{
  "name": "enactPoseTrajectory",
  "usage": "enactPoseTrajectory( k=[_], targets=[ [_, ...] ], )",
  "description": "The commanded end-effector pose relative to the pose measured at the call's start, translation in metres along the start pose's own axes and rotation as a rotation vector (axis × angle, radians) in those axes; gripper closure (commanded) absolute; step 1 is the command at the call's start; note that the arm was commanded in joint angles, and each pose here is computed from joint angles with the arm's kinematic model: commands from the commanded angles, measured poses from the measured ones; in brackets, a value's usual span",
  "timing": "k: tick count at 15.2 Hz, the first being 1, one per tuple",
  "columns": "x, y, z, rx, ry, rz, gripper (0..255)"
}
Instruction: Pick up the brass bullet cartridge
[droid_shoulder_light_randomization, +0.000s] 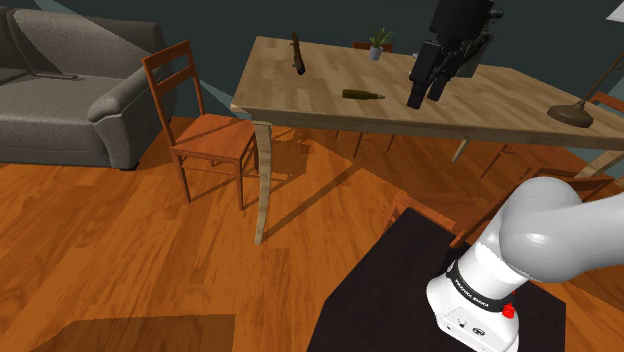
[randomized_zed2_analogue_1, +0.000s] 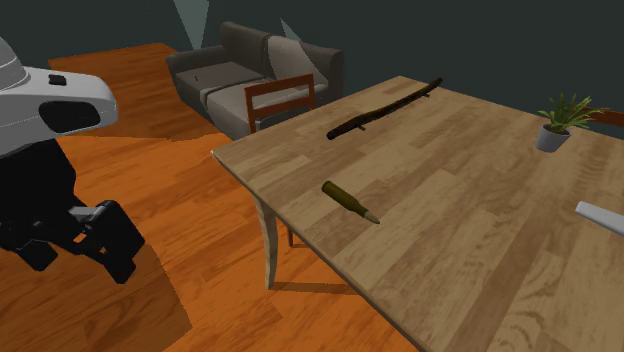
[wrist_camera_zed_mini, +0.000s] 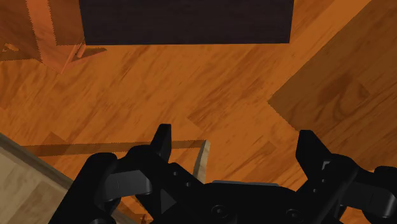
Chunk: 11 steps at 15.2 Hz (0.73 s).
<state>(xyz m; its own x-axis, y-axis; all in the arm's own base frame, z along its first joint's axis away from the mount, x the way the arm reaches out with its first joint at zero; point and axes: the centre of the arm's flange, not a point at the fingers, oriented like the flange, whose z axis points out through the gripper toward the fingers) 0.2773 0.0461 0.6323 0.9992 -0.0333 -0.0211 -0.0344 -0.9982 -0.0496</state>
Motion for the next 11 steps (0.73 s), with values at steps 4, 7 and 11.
enactPoseTrajectory(
  k=[4, 7, 11],
  targets=[
    [0.013, 0.036, 0.009, 0.002, 0.009, -0.070, 0],
    [0.030, 0.071, 0.018, 0.005, 0.018, -0.140, 0],
    [0.055, 0.116, 0.030, 0.008, 0.029, -0.234, 0]
  ],
)
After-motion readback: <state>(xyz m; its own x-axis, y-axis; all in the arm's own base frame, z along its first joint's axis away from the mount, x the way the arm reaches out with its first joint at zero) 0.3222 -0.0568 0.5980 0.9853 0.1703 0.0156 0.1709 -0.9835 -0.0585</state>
